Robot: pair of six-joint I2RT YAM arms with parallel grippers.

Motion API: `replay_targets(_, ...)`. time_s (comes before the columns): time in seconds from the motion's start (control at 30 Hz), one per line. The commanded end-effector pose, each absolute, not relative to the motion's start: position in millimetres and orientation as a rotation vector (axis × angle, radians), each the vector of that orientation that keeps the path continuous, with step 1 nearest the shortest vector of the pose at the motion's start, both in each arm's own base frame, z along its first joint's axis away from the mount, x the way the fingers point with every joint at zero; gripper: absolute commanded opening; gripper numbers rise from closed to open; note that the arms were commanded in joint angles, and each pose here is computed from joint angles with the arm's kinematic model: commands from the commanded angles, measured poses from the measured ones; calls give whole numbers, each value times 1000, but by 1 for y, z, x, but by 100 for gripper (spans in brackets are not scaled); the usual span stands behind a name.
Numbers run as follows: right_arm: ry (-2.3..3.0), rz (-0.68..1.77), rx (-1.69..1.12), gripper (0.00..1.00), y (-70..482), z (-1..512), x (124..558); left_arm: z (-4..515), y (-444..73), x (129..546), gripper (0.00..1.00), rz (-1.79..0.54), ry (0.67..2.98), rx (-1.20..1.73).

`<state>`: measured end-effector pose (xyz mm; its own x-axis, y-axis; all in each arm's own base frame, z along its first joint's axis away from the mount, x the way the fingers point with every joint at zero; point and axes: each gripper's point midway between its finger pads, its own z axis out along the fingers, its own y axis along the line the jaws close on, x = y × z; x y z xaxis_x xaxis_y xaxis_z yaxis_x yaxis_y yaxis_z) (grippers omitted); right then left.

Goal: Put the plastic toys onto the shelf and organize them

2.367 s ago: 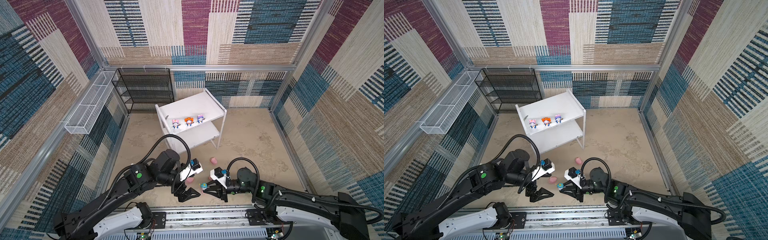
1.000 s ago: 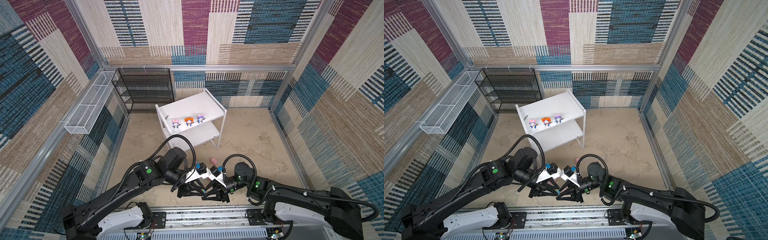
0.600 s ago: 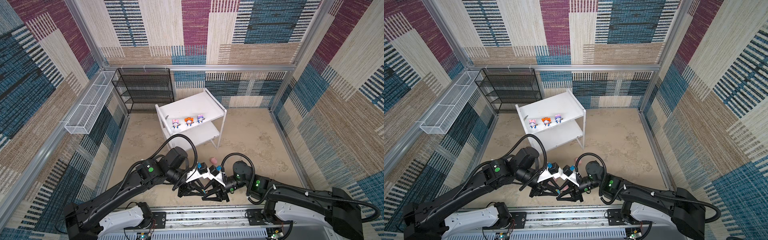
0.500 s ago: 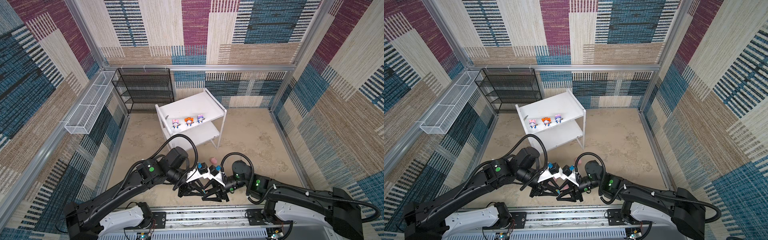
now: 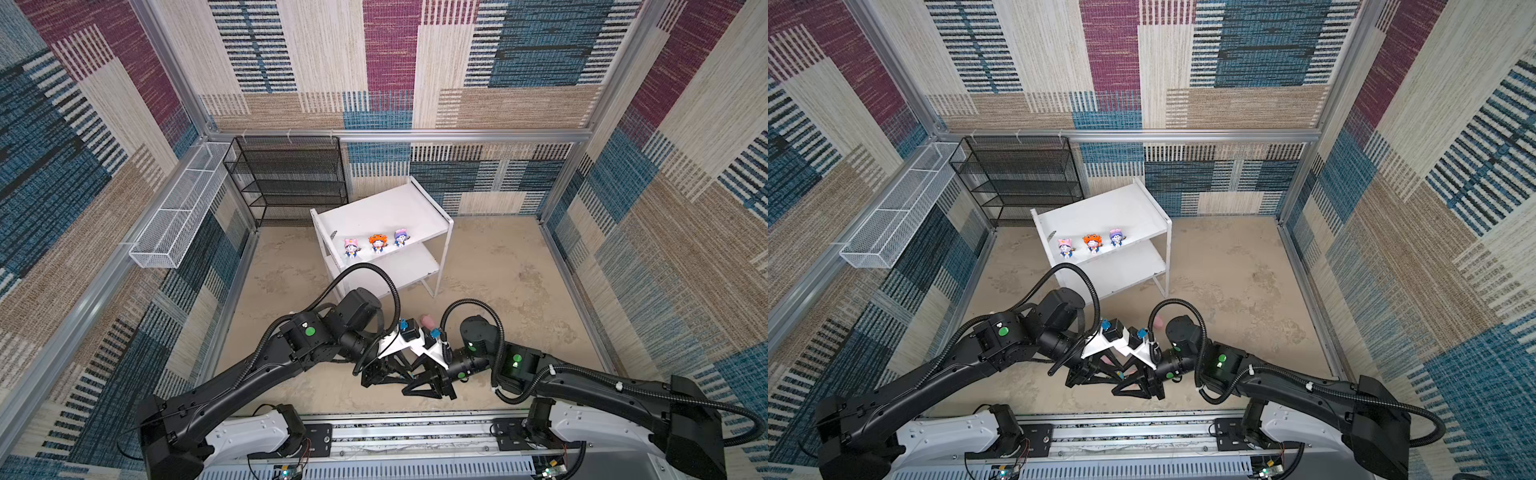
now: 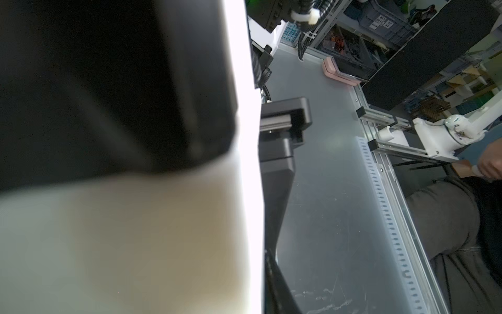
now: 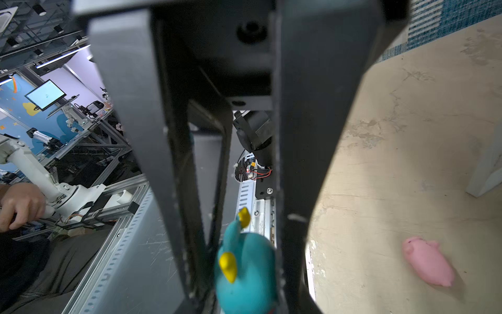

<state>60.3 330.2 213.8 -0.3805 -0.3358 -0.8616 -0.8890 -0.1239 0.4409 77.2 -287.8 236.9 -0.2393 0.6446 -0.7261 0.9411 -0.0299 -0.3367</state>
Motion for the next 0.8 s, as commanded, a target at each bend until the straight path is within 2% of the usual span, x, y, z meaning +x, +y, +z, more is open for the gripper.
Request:
replay_targets(0.0, 1581, 1504, -1331, 28, 337, 233, 68, 227, -282, 75, 20, -1127, 1950, 1693)
replay_targets(0.07, 1574, 1501, -1329, 26, 337, 234, 68, 227, -282, 76, 29, -1119, 1958, 1687)
replay_targets(0.2, 1573, 1501, -1326, 23, 337, 233, 68, 231, -281, 85, 67, -1065, 1979, 1623)
replay_targets(0.3, 1567, 1511, -1317, 22, 335, 232, 67, 237, -278, 89, 73, -1054, 1964, 1573)
replay_targets(0.43, 1544, 1532, -1304, 22, 333, 236, 65, 241, -273, 88, 73, -1099, 1960, 1529)
replay_targets(0.5, 1518, 1549, -1306, 22, 331, 240, 61, 241, -271, 86, 68, -1132, 1969, 1513)
replay_targets(0.77, 1494, 1571, -1303, 22, 328, 245, 58, 257, -271, 76, 38, -1264, 1882, 1485)
